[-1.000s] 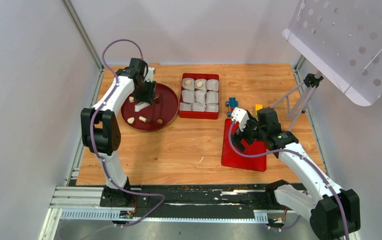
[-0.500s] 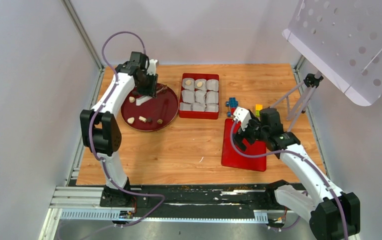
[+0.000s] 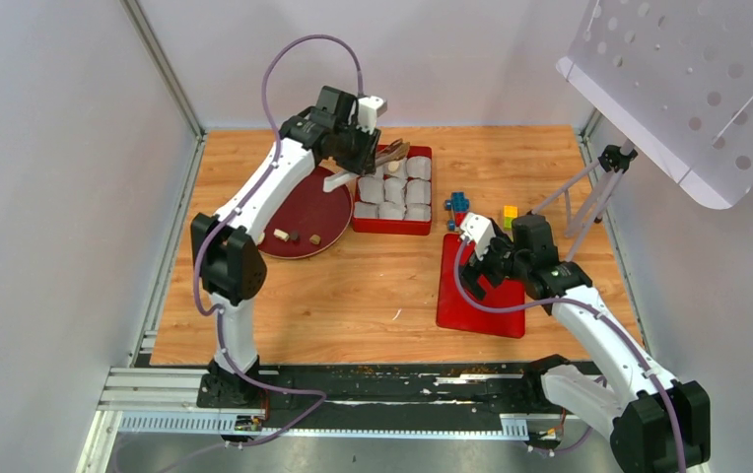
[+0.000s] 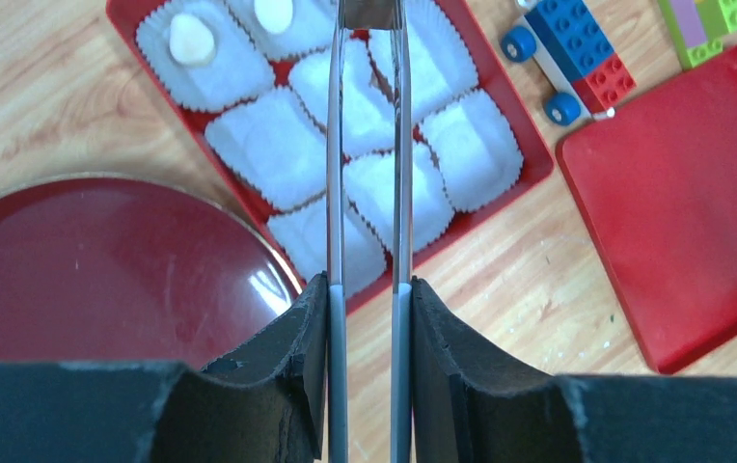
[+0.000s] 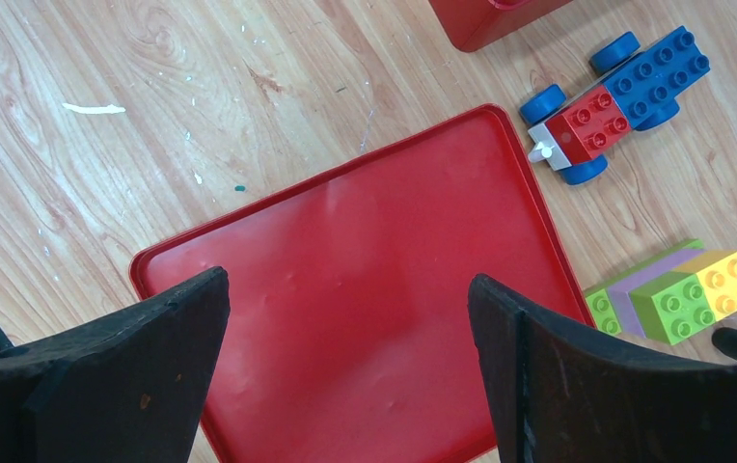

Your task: Pack the chocolate

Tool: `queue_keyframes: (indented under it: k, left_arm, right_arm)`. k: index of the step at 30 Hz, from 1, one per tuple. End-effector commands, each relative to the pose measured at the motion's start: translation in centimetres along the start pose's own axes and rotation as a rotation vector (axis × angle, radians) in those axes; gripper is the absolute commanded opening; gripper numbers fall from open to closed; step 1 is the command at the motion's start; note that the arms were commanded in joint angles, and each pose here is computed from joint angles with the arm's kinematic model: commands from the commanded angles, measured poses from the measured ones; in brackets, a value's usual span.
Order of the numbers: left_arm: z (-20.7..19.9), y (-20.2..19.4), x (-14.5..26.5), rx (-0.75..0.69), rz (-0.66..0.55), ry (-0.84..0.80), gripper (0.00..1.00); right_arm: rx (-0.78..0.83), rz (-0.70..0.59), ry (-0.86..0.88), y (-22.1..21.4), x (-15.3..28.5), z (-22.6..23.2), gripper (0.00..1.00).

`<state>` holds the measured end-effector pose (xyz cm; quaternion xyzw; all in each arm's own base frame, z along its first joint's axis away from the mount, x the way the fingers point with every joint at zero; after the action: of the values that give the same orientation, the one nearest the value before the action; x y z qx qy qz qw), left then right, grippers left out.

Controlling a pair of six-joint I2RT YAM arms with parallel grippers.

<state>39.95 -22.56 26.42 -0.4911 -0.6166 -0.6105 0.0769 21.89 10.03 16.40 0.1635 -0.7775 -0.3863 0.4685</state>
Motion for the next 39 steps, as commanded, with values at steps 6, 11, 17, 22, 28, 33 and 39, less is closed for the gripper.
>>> queue_keyframes:
  k: [6,11,17,22,28,33,39]
  left_arm:
    - [-1.1,4.4,-4.6,-0.043,-0.122,-0.040,0.20]
    - [-1.2,3.8,-6.8,-0.056,-0.099,-0.027,0.20]
    - [-1.1,3.3,-9.2,-0.062,-0.080,-0.026,0.20]
    - [-1.2,2.7,-10.5,-0.074,-0.060,-0.020,0.21]
    - [-1.1,2.4,-11.4,-0.079,-0.053,-0.013,0.22]
    - [-1.1,2.2,-12.0,-0.083,-0.046,-0.011,0.32]
    - [-1.2,2.1,-12.5,-0.088,-0.044,-0.004,0.41]
  right_arm:
    - [0.005,-0.038,-0.017,1.5,0.7,-0.8,0.94]
    - [-0.003,-0.033,-0.020,1.4,0.8,-1.1,0.94]
    - [-0.026,-0.023,-0.028,1.1,0.9,-1.5,0.94]
    - [-0.034,-0.021,-0.022,1.0,0.8,-1.5,0.94]
    - [-0.040,-0.013,-0.022,0.8,0.8,-1.5,0.94]
    - [-0.047,-0.010,-0.019,0.6,0.7,-1.4,0.94]
    - [-0.051,-0.007,-0.014,0.4,0.7,-1.3,0.94]
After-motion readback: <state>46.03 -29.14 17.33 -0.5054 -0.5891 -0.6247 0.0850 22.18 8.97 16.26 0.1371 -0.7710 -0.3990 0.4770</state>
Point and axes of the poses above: each gripper's point midway between its finger pads, its own x axis back along the fingers, its own z axis along the line the jaws close on, y = z × x, the point moved 6 cm from there along x, back along the fingers, and after that the axes turned 8 degrees about x, right-handed, at the moved point
